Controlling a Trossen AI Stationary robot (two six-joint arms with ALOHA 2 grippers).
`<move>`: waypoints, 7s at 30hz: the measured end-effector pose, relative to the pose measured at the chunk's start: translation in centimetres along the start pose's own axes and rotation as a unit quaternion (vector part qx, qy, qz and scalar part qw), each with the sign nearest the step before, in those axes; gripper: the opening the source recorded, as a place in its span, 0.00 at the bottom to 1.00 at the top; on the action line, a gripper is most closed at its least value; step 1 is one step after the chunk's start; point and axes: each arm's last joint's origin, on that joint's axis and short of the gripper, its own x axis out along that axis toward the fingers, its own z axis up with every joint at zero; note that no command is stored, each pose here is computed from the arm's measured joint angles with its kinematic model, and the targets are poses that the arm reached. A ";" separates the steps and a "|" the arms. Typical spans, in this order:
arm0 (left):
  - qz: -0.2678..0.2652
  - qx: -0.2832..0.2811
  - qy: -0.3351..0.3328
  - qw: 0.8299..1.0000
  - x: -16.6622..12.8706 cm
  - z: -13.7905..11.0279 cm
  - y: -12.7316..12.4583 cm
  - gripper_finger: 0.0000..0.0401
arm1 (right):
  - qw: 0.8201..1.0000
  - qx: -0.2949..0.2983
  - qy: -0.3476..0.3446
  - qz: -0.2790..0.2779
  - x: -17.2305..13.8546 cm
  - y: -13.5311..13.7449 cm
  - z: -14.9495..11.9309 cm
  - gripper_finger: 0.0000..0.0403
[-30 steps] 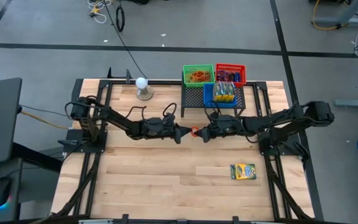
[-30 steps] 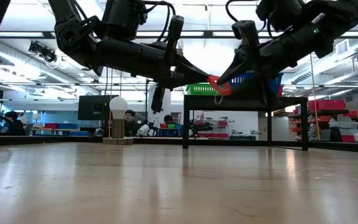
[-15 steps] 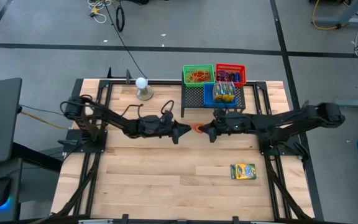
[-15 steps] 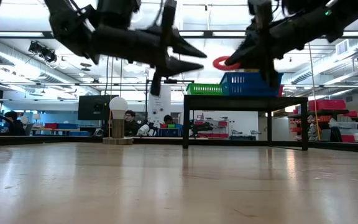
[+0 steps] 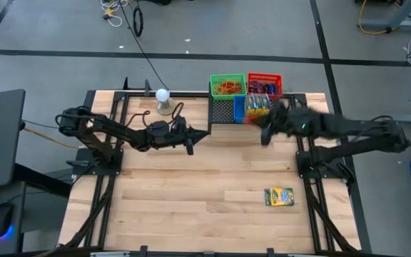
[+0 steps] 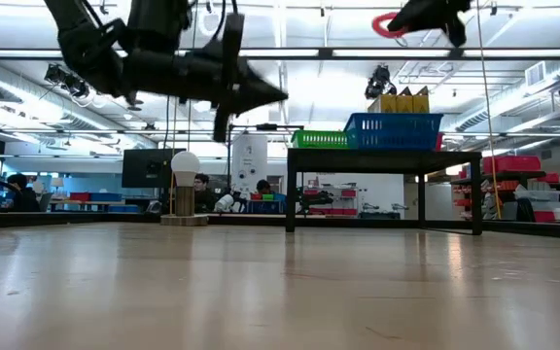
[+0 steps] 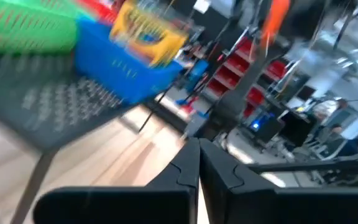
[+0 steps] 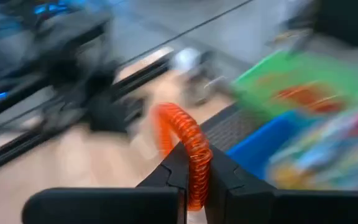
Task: Pick & Place Office Desk Supplies
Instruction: Put the orange spiral keychain into the red bin, then put the yellow crayon box into the blue bin
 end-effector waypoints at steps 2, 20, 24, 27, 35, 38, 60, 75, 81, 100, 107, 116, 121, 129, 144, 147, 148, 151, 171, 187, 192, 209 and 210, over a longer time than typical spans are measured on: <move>0.021 -0.004 0.011 1.000 -0.2 -0.6 0.8 0.02 | 0.998 -0.011 -0.014 -0.059 -0.6 -0.8 2.4 0.06; 0.052 -0.021 0.005 0.998 -0.2 -0.9 1.2 0.02 | 0.948 0.127 0.160 -0.244 7.0 -19.5 7.3 0.06; 0.051 -0.029 0.005 0.998 -0.2 -1.0 1.2 0.02 | 0.943 0.145 0.186 -0.234 8.4 -21.0 6.5 0.10; 0.047 -0.032 0.003 0.998 -0.2 -1.0 1.0 0.02 | 0.939 0.150 0.192 -0.243 8.6 -21.1 6.3 0.17; 0.049 -0.075 0.002 0.996 -0.2 -1.0 1.1 0.02 | 0.935 0.139 0.177 -0.273 7.5 -20.8 7.8 0.44; 0.048 -0.066 0.003 0.997 -0.1 -1.0 1.0 0.02 | 0.936 0.135 0.174 -0.274 6.7 -20.4 9.0 0.52; 0.054 -0.062 -0.014 0.996 -0.2 -1.0 0.7 0.02 | 0.954 -0.168 0.247 -0.010 -4.7 -3.3 8.7 0.04; 0.058 0.004 -0.012 0.998 -0.2 -1.1 0.6 0.03 | 0.820 -0.299 0.441 0.210 -3.3 4.6 3.2 0.19; 0.050 0.025 -0.006 0.998 -0.2 -1.1 0.5 0.03 | 0.747 -0.343 0.515 0.242 -0.9 5.9 -2.6 0.33; 0.036 0.035 0.041 0.998 -0.5 -2.4 -0.3 0.03 | 0.657 -0.492 0.447 0.355 1.9 5.1 -18.7 0.41; 0.036 0.037 0.047 0.998 -0.5 -2.5 -0.3 0.03 | 0.584 -0.534 0.476 0.384 3.8 5.1 -21.7 0.41; 0.039 0.032 0.052 0.997 -0.5 -2.6 -0.2 0.03 | 0.565 -0.535 0.501 0.378 4.6 4.8 -22.7 0.24; 0.039 0.032 0.052 0.997 -0.5 -2.6 -0.2 0.03 | 0.597 -0.492 0.531 0.345 4.8 4.6 -22.3 0.03; 0.039 0.027 0.051 0.998 -0.5 -2.6 -0.2 0.03 | 0.729 -0.359 0.534 0.236 5.1 4.2 -19.5 0.02; -0.007 -0.026 0.087 0.996 -0.5 -2.1 0.2 0.02 | 0.938 0.055 0.341 -0.024 4.5 6.5 -13.9 0.03; -0.039 -0.093 0.107 0.989 -0.5 -1.2 0.7 0.04 | 0.951 0.077 0.293 -0.060 4.0 7.5 -11.4 0.03; -0.056 -0.113 0.114 0.985 -0.4 -0.9 0.8 0.05 | 0.955 0.077 0.276 -0.075 3.7 7.6 -10.5 0.03; -0.094 -0.161 0.142 0.972 0.0 -0.3 0.7 0.13 | 0.967 0.062 0.223 -0.106 3.0 8.2 -7.7 0.03; -0.045 -0.097 0.162 0.981 4.0 3.4 -5.6 0.77 | 0.974 -0.017 0.174 -0.144 4.1 7.4 -1.1 0.03; -0.055 -0.110 0.189 0.974 4.0 3.4 -5.8 0.66 | 0.982 0.013 0.144 -0.123 4.7 7.6 -0.3 0.03; -0.071 -0.097 0.207 0.971 3.9 3.3 -5.8 0.45 | 0.983 0.019 0.144 -0.112 4.8 7.8 -0.2 0.04; -0.125 0.003 0.193 0.973 3.4 5.0 -5.6 0.21 | 0.989 0.075 0.127 -0.011 0.3 7.1 4.0 0.52; -0.129 0.011 0.190 0.973 3.4 5.0 -5.6 0.21 | 0.989 0.074 0.126 -0.001 -0.1 6.9 4.5 0.55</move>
